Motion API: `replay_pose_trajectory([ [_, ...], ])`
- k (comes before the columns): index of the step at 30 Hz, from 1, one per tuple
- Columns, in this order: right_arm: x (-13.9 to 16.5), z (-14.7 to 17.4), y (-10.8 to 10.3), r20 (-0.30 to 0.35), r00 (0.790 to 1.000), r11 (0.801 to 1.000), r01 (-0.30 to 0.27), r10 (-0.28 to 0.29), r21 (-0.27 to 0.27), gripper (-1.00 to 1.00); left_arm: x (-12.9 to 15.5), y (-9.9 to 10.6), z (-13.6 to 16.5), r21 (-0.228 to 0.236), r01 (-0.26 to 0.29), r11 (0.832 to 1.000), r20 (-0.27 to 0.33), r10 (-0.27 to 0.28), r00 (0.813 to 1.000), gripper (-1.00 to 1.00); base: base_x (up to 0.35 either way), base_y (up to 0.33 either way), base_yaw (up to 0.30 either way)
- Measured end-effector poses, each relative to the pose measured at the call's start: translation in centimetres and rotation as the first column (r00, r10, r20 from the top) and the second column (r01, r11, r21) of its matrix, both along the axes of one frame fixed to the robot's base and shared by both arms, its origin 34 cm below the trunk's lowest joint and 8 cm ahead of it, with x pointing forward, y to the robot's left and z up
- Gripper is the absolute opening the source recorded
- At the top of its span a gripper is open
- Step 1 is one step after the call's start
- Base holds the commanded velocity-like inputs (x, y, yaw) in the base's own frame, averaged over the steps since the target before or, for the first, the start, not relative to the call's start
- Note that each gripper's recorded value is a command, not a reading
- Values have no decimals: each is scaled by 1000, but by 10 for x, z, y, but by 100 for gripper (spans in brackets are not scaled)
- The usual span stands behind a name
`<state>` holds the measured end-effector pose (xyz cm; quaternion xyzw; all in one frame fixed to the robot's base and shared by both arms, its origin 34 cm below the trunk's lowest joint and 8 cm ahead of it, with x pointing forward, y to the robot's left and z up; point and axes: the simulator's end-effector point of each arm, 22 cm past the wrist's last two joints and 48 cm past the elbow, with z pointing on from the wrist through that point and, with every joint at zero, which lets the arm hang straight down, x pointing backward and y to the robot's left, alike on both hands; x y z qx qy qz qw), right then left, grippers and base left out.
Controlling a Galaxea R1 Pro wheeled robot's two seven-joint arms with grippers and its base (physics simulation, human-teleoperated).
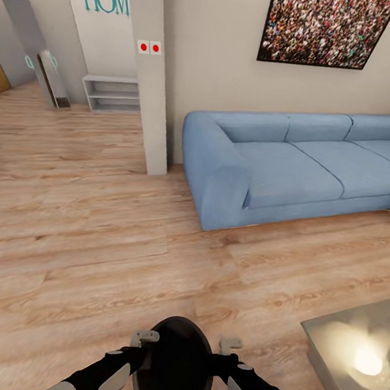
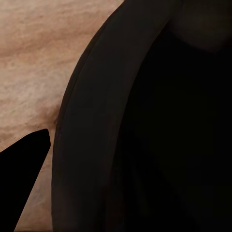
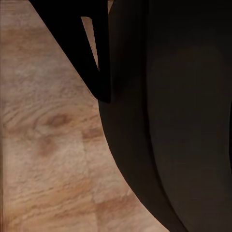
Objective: Place each of the two pumpkins and all three candles from the living room inside a cabinet in the living room (use any cabinet), then make sure every cabinet is closed, and position the cauldron so it is next to a table in the living room.
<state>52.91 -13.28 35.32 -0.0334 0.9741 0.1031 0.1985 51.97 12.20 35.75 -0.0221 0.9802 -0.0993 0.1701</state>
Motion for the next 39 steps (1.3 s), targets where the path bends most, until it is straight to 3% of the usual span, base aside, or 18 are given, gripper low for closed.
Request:
replay_pose_trajectory([
  [8,0,0,0,2,1000,1000,1,-1,1,-100,1,0,0,0,1,1000,2,-1,1000,-100,-219,92,-246],
  [23,1,1,1,5,1000,1000,2,-2,2,-100,2,1,1,0,1,1000,5,-1,1000,-100,-49,4,-31],
  [39,1,0,1,3,1000,1000,2,-2,2,-100,1,1,0,0,1,1000,3,-1,1000,-100,-279,64,-266],
])
